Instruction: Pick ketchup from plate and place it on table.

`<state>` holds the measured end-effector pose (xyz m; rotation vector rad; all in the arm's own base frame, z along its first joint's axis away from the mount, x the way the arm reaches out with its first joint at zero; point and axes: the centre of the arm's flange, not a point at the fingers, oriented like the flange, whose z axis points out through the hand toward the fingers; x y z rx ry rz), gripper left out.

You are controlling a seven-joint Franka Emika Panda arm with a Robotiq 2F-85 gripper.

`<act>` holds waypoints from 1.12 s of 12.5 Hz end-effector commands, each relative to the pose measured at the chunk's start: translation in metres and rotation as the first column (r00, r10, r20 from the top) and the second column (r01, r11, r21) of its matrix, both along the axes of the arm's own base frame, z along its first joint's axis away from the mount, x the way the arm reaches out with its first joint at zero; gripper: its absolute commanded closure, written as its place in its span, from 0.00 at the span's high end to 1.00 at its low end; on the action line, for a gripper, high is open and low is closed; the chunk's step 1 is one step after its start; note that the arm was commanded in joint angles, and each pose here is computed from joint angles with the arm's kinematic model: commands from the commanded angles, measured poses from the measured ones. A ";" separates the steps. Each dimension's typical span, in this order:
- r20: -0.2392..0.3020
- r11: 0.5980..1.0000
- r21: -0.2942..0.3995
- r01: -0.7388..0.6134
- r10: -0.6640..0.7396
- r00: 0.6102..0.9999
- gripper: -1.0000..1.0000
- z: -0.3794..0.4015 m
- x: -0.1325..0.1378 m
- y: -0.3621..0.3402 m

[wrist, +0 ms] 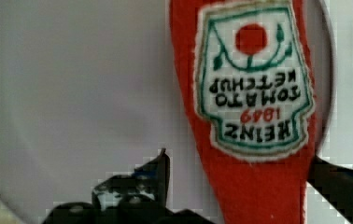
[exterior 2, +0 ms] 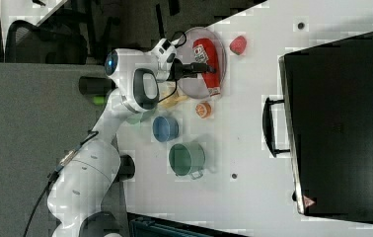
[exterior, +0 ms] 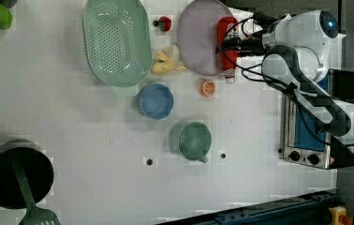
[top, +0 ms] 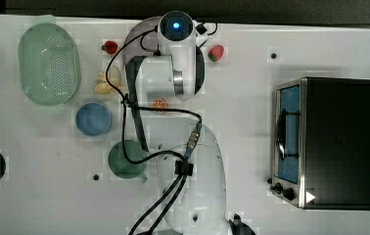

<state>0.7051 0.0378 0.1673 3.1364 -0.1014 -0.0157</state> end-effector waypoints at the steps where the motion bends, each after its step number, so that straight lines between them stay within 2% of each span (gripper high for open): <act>1: 0.073 0.998 -0.004 -0.055 0.055 0.996 1.00 0.003 0.010 0.005; 2: 0.093 0.998 -0.002 -0.055 0.055 0.994 0.96 -0.001 0.011 0.005; 5: 0.100 0.999 -0.002 -0.054 0.054 0.994 0.63 -0.005 0.012 0.004; 8: 0.140 0.998 0.001 -0.057 0.056 0.989 0.63 0.017 0.022 0.008; 11: 0.202 0.999 0.012 -0.031 0.028 0.979 0.63 0.069 0.031 0.008; 13: 0.190 0.999 0.033 0.002 -0.008 0.982 0.63 0.116 0.027 0.001; 14: 0.152 0.999 0.041 0.018 -0.024 0.988 0.63 0.141 0.020 -0.002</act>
